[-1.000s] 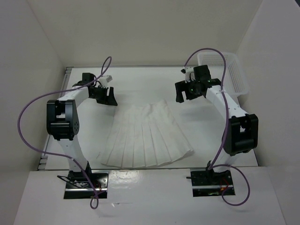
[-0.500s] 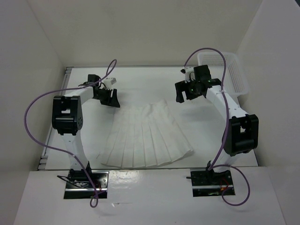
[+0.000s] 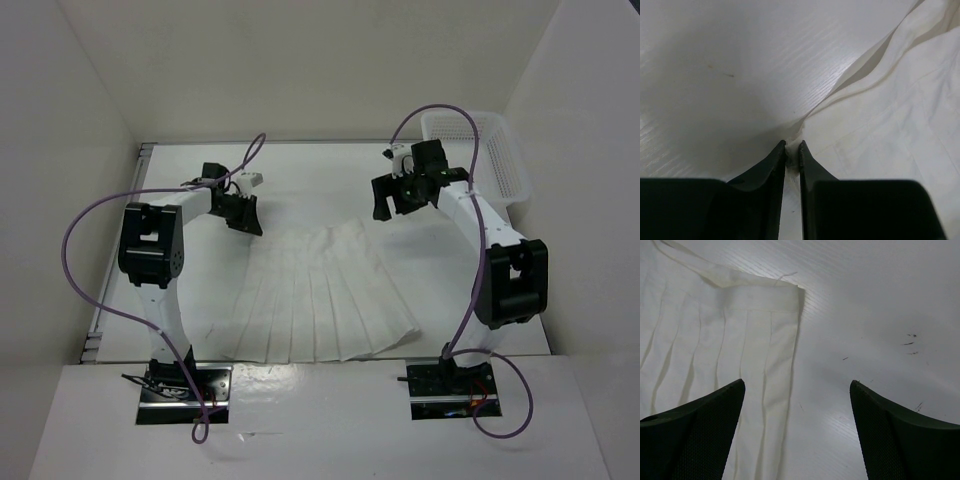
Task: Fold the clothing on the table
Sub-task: Fold the skirt
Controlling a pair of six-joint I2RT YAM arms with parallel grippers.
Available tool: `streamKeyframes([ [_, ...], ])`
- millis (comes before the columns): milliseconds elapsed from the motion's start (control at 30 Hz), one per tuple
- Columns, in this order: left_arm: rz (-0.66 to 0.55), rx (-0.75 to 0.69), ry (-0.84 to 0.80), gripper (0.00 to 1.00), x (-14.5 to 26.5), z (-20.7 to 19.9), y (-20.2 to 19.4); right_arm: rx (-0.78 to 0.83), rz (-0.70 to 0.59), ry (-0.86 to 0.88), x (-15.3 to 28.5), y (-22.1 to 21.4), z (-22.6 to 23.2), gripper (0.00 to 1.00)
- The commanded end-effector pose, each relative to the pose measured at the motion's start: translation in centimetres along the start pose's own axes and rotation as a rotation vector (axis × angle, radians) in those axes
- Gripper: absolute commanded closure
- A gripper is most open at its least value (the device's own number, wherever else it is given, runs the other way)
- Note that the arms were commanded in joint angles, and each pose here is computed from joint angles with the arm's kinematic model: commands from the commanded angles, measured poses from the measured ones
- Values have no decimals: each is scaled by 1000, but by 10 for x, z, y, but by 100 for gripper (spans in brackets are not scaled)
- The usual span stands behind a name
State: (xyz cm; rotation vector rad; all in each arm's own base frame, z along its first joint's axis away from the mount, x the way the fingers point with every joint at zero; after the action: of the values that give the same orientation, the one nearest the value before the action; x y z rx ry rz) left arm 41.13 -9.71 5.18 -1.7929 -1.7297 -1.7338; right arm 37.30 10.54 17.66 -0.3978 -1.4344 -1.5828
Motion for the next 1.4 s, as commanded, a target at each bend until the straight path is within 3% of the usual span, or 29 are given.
streamKeyframes([
  [0,55,-2,-20,81,-2,-4,-19,21,-13,40,-5,7,5,11],
  [200,33,-37,13,86,8,-6,-1,-9,42,108,-39,4,3,16],
  [533,27,-79,46,85,21,-11,7,-51,138,189,-108,-12,-8,23],
  [833,44,-96,36,84,18,-22,9,-30,107,210,-125,1,-11,26],
  [1167,57,-128,29,84,7,-26,14,-20,158,257,-156,-11,-13,28],
  [1367,63,-132,22,84,6,-29,17,-17,185,272,-158,-18,-9,40],
])
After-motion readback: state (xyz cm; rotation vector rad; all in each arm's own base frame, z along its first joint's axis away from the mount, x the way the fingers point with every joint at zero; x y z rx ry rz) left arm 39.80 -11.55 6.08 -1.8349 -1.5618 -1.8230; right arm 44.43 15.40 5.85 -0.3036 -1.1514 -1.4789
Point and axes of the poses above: each gripper's point midway between its finger pads, its own x axis back along the fingers, its own z axis along the line the jaws close on, y = z × x, the point moved 4 cm from there along x, back along the fingers, and after that the axes turned 10 degrees about -x, right-handed, at the moved point
